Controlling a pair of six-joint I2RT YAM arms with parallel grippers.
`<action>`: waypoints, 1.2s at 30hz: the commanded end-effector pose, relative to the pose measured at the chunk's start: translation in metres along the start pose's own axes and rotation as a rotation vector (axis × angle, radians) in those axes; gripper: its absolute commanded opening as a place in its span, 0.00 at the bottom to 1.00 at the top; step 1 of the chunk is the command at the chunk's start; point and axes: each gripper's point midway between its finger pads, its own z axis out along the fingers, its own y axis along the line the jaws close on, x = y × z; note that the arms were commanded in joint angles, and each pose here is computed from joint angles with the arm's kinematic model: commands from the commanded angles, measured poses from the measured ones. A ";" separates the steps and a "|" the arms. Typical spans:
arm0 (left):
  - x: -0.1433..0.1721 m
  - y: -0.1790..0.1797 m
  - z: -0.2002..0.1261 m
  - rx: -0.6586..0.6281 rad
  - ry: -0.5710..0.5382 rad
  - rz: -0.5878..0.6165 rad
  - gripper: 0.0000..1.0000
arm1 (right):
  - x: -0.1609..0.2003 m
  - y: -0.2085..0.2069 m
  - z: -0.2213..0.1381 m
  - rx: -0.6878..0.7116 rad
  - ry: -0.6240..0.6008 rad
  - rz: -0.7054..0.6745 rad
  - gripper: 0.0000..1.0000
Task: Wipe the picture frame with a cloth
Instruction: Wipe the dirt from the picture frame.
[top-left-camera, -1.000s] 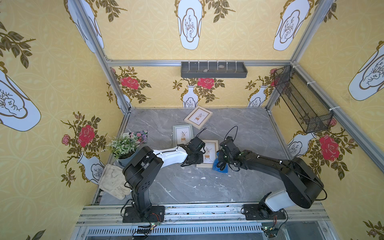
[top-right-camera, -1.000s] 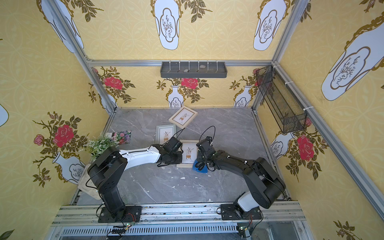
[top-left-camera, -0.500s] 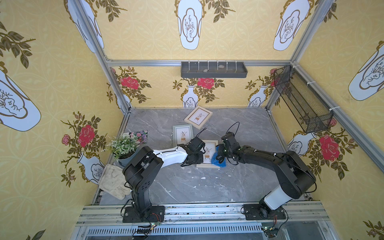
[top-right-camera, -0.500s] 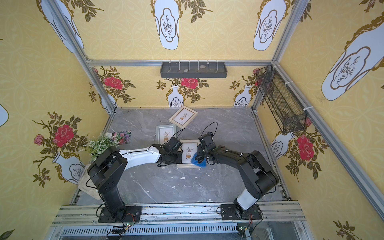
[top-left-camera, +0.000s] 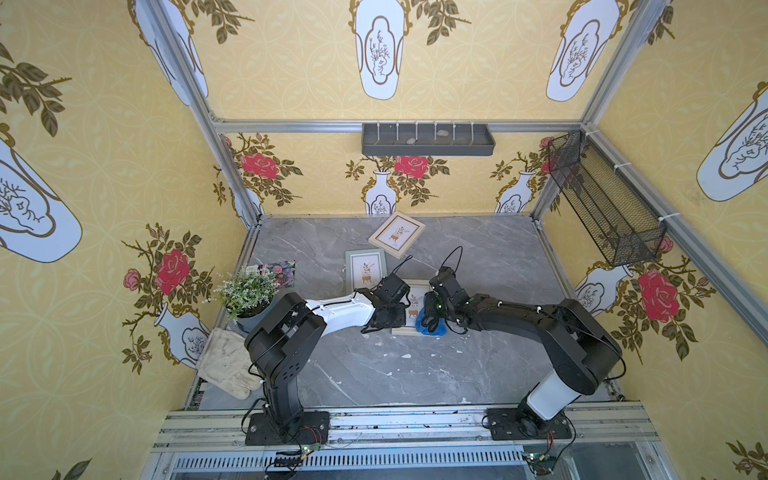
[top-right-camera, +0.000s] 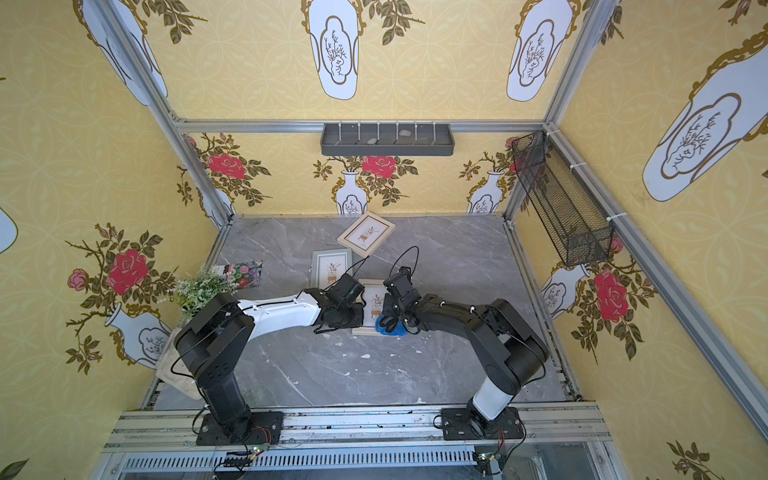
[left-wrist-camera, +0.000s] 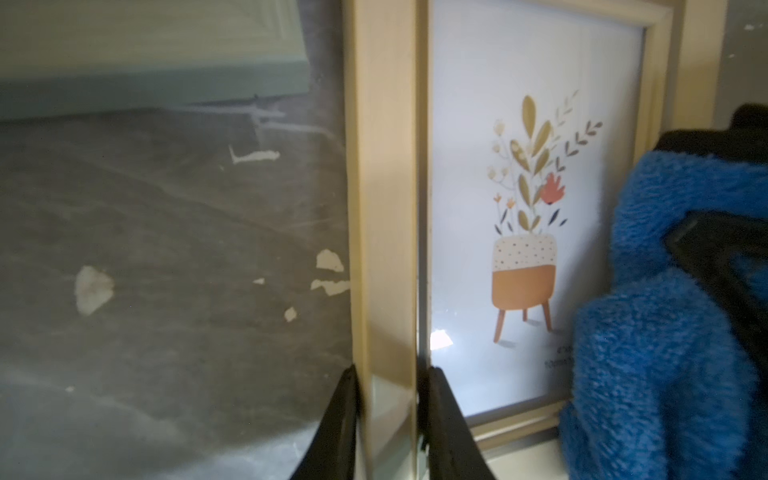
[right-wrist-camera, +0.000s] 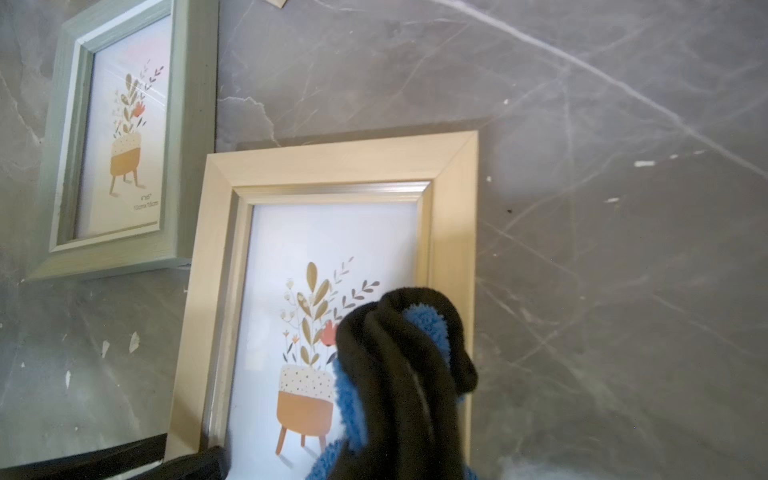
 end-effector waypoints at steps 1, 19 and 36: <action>0.008 0.007 0.002 -0.024 0.028 0.006 0.01 | -0.010 -0.019 0.006 0.028 0.012 0.044 0.00; 0.005 0.003 -0.001 -0.010 0.017 0.015 0.01 | 0.010 0.000 0.010 0.007 0.066 -0.005 0.00; 0.008 0.000 -0.003 0.013 0.011 0.021 0.01 | -0.077 0.056 0.074 -0.147 0.016 -0.009 0.00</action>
